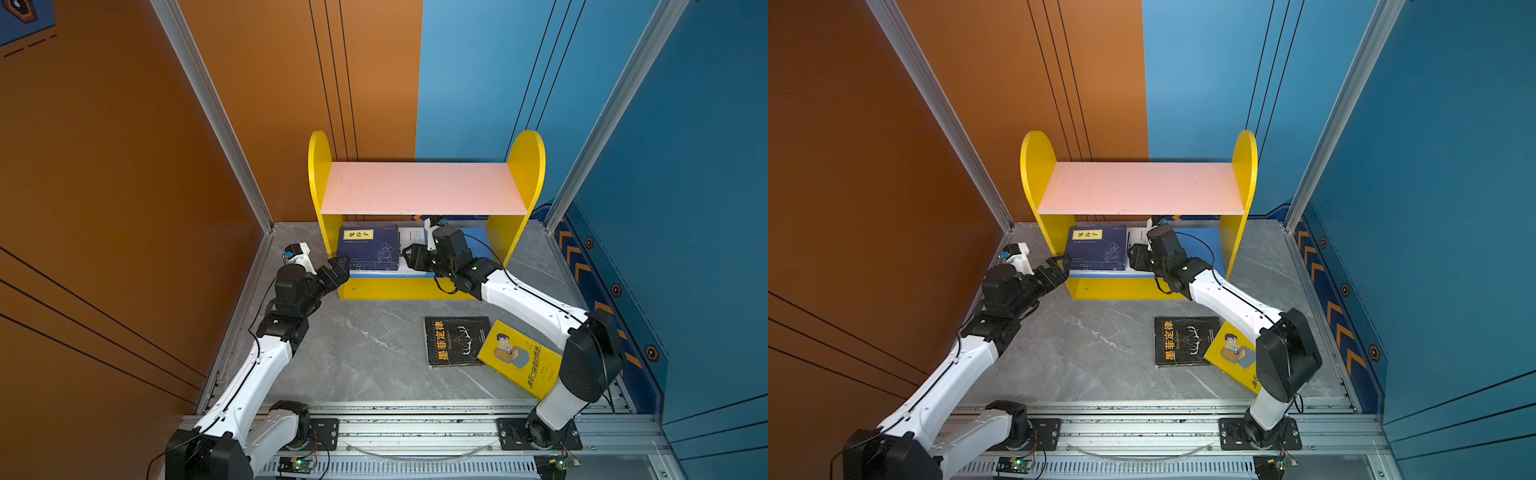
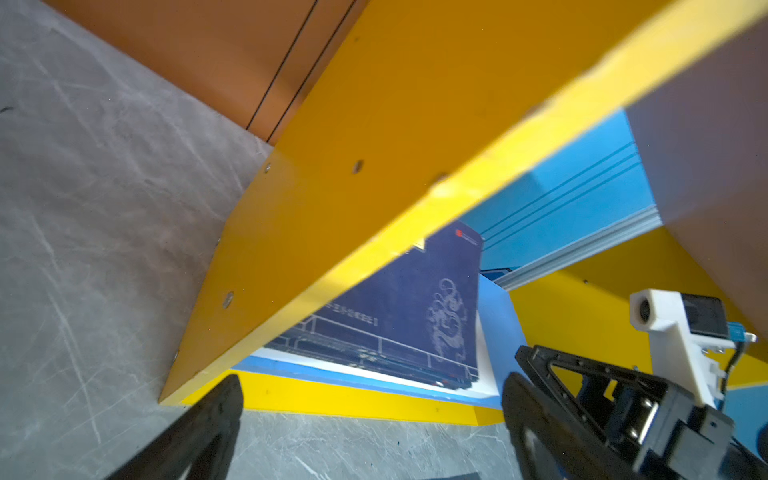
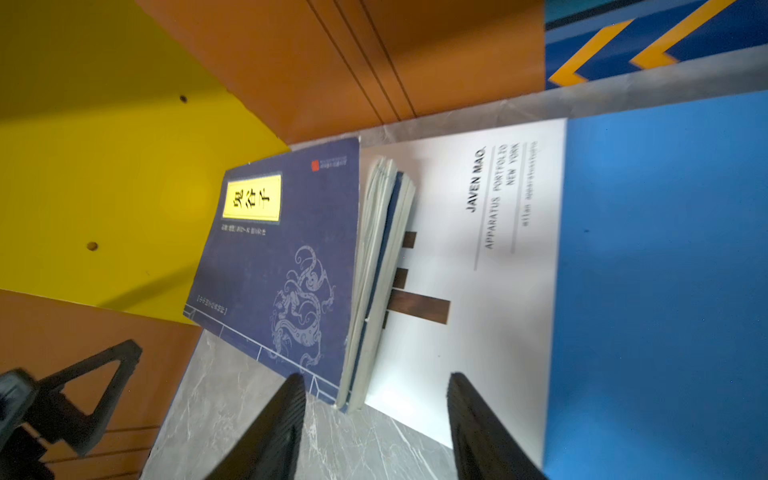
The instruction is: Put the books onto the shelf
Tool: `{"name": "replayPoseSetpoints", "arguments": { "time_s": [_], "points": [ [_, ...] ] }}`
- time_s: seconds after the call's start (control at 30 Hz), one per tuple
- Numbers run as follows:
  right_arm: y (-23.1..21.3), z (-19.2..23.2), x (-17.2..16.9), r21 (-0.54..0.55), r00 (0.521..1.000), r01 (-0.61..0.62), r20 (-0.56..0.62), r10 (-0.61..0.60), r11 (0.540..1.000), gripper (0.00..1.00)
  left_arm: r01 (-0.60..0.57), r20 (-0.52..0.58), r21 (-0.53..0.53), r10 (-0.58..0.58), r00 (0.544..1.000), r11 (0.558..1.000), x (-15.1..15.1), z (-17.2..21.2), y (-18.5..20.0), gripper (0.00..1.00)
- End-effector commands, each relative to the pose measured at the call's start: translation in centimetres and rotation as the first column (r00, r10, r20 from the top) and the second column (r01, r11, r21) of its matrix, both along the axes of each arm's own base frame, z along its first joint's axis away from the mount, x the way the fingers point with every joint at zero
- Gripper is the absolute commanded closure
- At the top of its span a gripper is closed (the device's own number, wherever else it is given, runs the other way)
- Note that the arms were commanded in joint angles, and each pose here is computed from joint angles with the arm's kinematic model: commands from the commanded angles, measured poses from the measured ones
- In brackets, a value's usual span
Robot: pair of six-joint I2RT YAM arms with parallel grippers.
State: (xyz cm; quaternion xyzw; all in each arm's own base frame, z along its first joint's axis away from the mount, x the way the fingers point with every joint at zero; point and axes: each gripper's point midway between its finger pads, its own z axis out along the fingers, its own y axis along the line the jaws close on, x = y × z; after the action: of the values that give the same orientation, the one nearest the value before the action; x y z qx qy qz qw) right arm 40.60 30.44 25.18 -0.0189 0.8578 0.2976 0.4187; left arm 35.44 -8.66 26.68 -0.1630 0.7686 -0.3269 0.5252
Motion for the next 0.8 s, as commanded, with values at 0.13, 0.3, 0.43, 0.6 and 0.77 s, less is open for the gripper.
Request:
{"name": "replayPoseSetpoints", "arguments": {
  "time_s": [0.13,0.3,0.43,0.6,0.77],
  "points": [
    [-4.2,-1.8,-2.5,-0.041,0.993,0.115,0.004,-0.115,0.993,0.38,0.137,-0.046,0.049,-0.135,0.990,0.989,-3.4,-1.5,-2.7,0.02],
    [-6.8,-4.3,-5.2,-0.120,0.983,0.176,-0.024,-0.180,0.977,0.31,0.221,-0.076,0.066,-0.216,0.973,0.973,-6.1,-3.2,-5.7,0.02],
    [-9.6,-6.8,-7.5,-0.185,0.964,0.238,-0.074,-0.255,0.954,0.27,0.280,-0.122,0.102,-0.267,0.956,0.955,-7.7,-5.8,-8.1,0.02],
    [-14.9,-9.8,-10.3,-0.226,0.899,0.376,-0.149,-0.413,0.899,0.18,0.375,-0.173,0.167,-0.347,0.922,0.912,-9.1,-8.5,-11.9,0.01],
    [-18.5,-12.2,-12.2,-0.199,0.842,0.453,-0.224,-0.490,0.869,0.14,0.470,-0.236,0.191,-0.424,0.874,0.862,-9.5,-11.1,-15.8,0.04]
  ]
}}
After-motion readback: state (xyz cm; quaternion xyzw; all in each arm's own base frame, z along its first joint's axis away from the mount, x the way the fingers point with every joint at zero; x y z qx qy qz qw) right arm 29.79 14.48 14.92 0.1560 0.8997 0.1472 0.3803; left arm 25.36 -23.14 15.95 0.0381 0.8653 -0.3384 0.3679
